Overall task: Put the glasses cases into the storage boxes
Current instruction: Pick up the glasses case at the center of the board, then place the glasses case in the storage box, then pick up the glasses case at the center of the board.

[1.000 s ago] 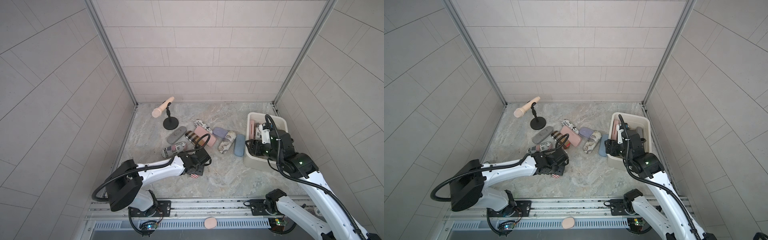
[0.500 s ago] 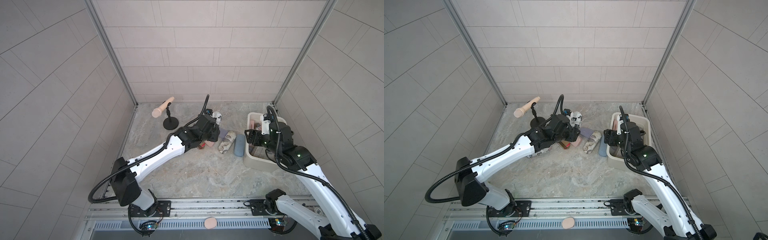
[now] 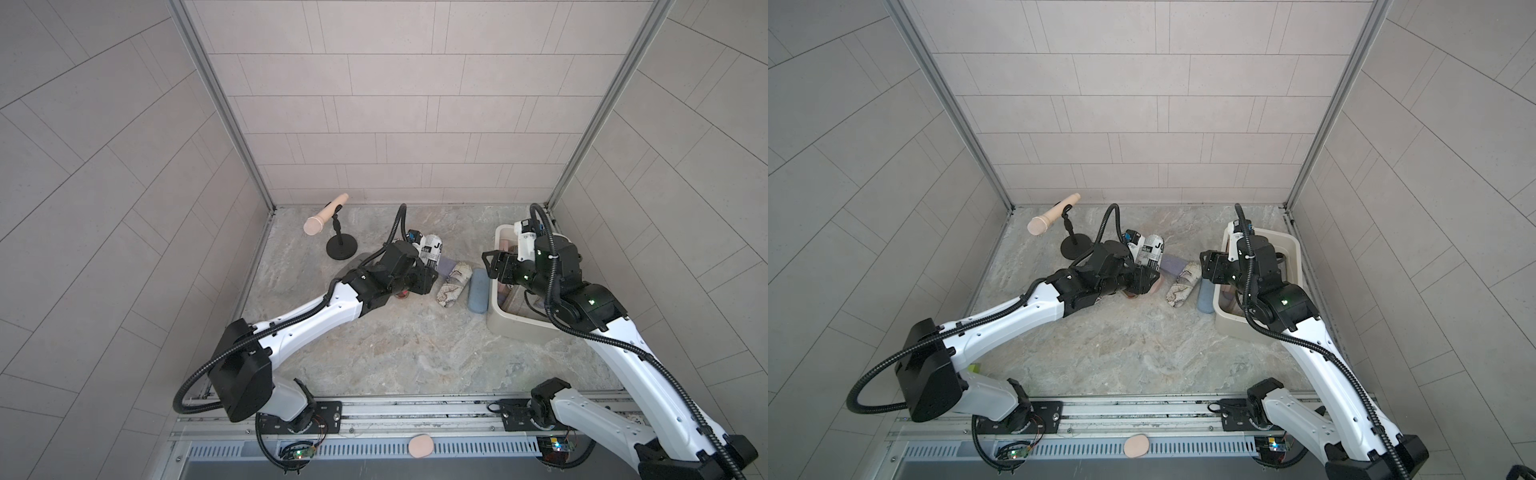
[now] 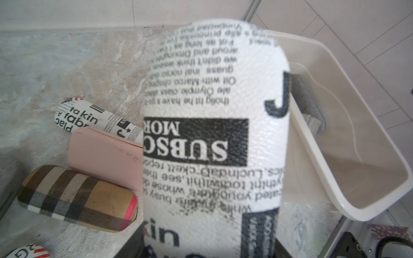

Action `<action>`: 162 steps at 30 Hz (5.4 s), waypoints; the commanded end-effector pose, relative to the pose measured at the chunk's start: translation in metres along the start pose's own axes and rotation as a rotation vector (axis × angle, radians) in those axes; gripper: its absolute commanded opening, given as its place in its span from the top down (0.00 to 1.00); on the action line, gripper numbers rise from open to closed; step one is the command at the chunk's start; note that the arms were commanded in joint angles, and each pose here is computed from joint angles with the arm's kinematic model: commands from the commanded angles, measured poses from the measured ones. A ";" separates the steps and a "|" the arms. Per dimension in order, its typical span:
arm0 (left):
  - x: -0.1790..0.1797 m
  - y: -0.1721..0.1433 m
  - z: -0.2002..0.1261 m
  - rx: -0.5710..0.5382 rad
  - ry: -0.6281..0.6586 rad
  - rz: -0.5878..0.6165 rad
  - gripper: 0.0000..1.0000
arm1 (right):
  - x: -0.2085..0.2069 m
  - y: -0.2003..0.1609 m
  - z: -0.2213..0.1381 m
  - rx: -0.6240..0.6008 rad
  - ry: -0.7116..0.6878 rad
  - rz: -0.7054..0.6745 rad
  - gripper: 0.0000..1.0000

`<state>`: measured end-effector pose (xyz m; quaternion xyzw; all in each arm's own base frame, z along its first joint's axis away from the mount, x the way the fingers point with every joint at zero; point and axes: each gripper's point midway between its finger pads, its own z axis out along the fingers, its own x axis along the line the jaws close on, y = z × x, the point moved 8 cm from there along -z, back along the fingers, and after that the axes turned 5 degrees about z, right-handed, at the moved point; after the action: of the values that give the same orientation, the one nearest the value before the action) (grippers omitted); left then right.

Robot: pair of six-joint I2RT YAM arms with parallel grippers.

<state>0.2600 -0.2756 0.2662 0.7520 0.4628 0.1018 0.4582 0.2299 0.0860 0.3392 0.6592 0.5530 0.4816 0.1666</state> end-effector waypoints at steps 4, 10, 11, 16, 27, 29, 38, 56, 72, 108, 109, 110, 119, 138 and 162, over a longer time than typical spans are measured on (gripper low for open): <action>-0.007 0.008 -0.006 -0.098 -0.105 -0.032 0.51 | 0.027 0.010 -0.009 -0.080 0.136 0.012 0.25; -0.007 0.008 0.001 -0.077 -0.169 -0.077 0.51 | 0.034 0.015 -0.008 -0.085 0.179 0.052 0.24; -0.007 0.008 0.002 -0.077 -0.183 -0.089 0.51 | 0.036 0.015 -0.006 -0.079 0.189 0.054 0.24; -0.007 0.009 0.000 -0.097 -0.204 -0.095 0.51 | 0.043 0.010 0.011 -0.029 0.219 0.061 0.23; -0.008 0.009 -0.002 -0.098 -0.214 -0.099 0.51 | 0.073 -0.003 0.058 0.089 0.240 0.070 0.28; -0.008 0.010 -0.004 -0.104 -0.212 -0.094 0.50 | 0.071 -0.004 0.062 0.066 0.200 0.093 0.31; -0.009 0.012 -0.007 -0.122 -0.247 -0.102 0.50 | 0.081 -0.014 0.082 0.139 0.279 0.127 0.41; -0.011 0.017 -0.024 -0.199 -0.281 -0.074 0.05 | 0.088 -0.012 0.078 0.116 0.279 0.091 0.75; 0.009 0.021 -0.055 -0.334 -0.079 -0.072 0.00 | 0.005 0.066 0.005 -0.131 -0.146 -0.012 0.77; 0.019 0.021 -0.047 -0.275 0.030 -0.083 0.00 | -0.093 0.061 0.056 0.161 -0.448 0.043 0.29; 0.020 0.021 -0.046 -0.272 0.038 -0.083 0.00 | -0.086 0.057 0.052 0.148 -0.426 0.035 0.29; 0.021 0.020 -0.045 -0.269 0.053 -0.082 0.00 | -0.076 0.052 0.049 0.136 -0.397 0.019 0.30; 0.056 0.014 -0.043 -0.221 0.376 -0.168 0.00 | 0.019 -0.011 0.041 0.125 -0.224 -0.184 0.32; 0.082 0.015 -0.030 -0.115 0.447 -0.269 0.01 | 0.035 -0.081 0.117 0.280 -0.323 -0.257 0.23; 0.092 0.024 -0.043 -0.168 0.395 -0.335 0.05 | -0.001 -0.131 0.189 0.071 -0.667 0.145 0.14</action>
<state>0.3037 -0.1838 0.2709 0.6016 0.6574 0.2034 0.4057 0.3065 0.1866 0.1476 0.8100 0.4723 0.2155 0.2728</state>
